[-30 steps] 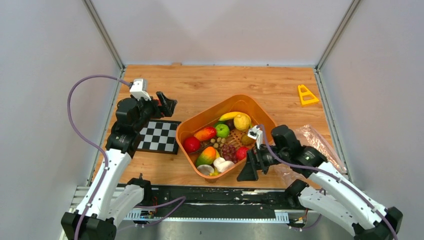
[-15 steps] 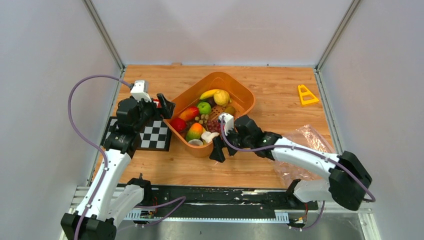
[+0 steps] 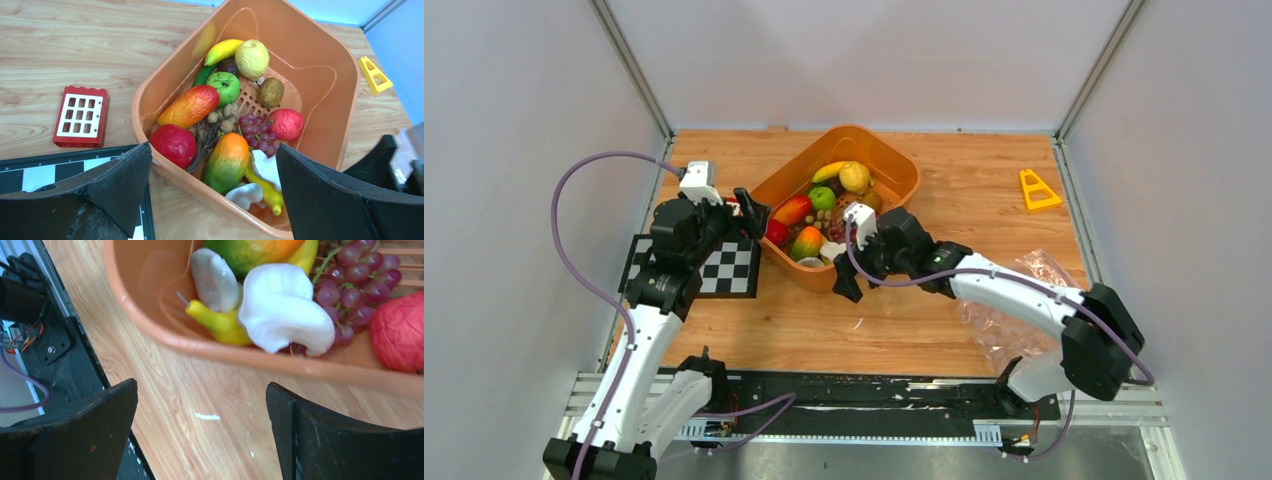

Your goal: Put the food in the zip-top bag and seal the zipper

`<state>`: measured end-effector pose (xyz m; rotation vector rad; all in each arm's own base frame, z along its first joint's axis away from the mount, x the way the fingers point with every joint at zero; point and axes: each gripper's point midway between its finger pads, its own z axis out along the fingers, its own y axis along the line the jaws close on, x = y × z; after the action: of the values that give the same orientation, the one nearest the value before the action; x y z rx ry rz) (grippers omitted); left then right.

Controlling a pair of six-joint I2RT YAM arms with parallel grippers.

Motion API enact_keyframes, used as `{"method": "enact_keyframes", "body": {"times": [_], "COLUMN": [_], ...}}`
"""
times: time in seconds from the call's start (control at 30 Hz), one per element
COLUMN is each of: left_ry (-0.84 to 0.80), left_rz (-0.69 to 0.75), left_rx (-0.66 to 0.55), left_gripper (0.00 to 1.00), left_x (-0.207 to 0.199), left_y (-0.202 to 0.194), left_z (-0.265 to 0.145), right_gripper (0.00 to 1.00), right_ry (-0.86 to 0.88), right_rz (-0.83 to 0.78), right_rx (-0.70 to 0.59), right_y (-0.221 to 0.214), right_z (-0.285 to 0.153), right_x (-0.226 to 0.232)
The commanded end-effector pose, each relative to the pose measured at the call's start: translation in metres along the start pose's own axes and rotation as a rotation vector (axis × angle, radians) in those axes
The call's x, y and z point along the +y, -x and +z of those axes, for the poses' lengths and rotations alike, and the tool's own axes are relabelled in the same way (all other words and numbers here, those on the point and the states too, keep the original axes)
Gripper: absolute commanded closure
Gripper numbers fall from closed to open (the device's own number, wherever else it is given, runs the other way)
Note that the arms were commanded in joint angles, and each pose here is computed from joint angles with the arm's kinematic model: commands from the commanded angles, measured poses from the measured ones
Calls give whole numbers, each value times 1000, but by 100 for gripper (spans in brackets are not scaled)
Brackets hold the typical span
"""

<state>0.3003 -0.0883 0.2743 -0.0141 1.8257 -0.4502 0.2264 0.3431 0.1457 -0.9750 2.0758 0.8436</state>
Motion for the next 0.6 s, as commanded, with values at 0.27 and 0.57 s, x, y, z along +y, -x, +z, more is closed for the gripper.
{"method": "enact_keyframes", "body": {"times": [0.27, 0.57], "left_ry": [-316, -536], "left_rz": [68, 327], "left_rx": [-20, 159], "left_gripper": [0, 0], "left_x": [-71, -189], "left_y": [36, -5], "left_z": [-5, 14], "right_gripper": [0, 0], "right_ry": [-824, -1189], "right_rz": [411, 976], "right_rx": [-390, -436], "right_y": [-33, -90], "right_z": [-185, -285], "right_x": [-121, -227]}}
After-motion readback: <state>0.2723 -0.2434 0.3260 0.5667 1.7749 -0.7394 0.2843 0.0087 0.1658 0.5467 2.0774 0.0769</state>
